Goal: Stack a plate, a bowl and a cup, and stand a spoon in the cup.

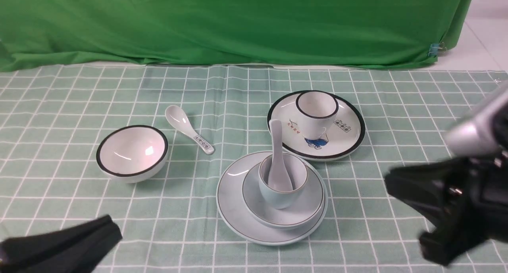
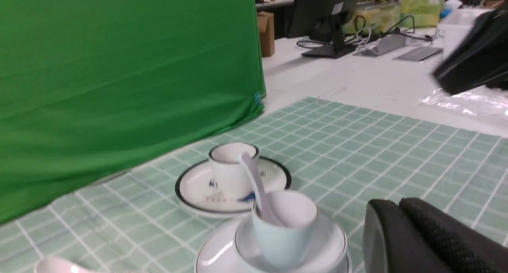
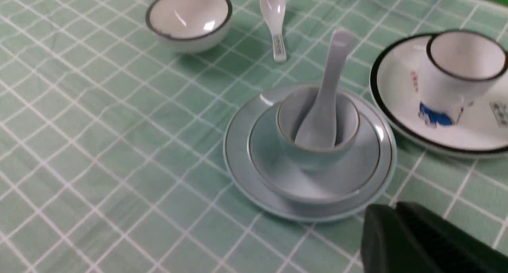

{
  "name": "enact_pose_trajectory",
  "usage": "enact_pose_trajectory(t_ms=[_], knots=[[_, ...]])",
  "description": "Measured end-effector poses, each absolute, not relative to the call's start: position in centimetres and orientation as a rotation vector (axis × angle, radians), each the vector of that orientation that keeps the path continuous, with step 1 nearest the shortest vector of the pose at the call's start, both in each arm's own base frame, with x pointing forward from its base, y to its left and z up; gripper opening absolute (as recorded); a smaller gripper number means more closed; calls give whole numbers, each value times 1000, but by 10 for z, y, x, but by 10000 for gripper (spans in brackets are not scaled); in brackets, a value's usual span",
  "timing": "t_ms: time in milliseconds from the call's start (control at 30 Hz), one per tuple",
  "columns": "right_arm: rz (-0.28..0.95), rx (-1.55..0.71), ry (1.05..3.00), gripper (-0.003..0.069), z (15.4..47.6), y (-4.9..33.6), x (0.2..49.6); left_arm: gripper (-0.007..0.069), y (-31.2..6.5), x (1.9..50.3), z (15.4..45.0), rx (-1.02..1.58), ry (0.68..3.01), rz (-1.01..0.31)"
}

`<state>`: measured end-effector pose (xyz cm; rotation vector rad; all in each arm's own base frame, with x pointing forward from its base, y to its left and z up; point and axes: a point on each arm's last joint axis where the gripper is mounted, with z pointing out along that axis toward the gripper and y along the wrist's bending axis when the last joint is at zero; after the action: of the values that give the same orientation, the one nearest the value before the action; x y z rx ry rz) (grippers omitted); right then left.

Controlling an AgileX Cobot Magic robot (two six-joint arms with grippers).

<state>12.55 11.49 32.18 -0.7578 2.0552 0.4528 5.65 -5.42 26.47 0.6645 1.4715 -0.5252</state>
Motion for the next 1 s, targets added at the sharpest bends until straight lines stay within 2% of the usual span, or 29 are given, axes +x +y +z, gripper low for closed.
enact_pose_trajectory(t_ms=[267, 467, 533, 700, 800, 1000], knots=[[453, -760, 2064, 35, 326, 103, 112, 11, -55, 57, 226, 710, 1575, -503], [443, -763, 2064, 35, 326, 102, 112, 11, -54, 57, 208, 731, 1624, -493], [403, -766, 2043, 35, 327, 98, 113, 11, -54, 56, 203, 738, 1639, -489], [221, -555, 2011, 17, 333, 56, 111, 11, -53, 55, 188, 753, 1679, -482], [107, -440, 1964, 17, 316, 31, 95, 13, -53, 55, 188, 753, 1680, -482], [-57, -206, 1882, 16, 233, 3, 60, 13, -53, 55, 188, 751, 1678, -482]])
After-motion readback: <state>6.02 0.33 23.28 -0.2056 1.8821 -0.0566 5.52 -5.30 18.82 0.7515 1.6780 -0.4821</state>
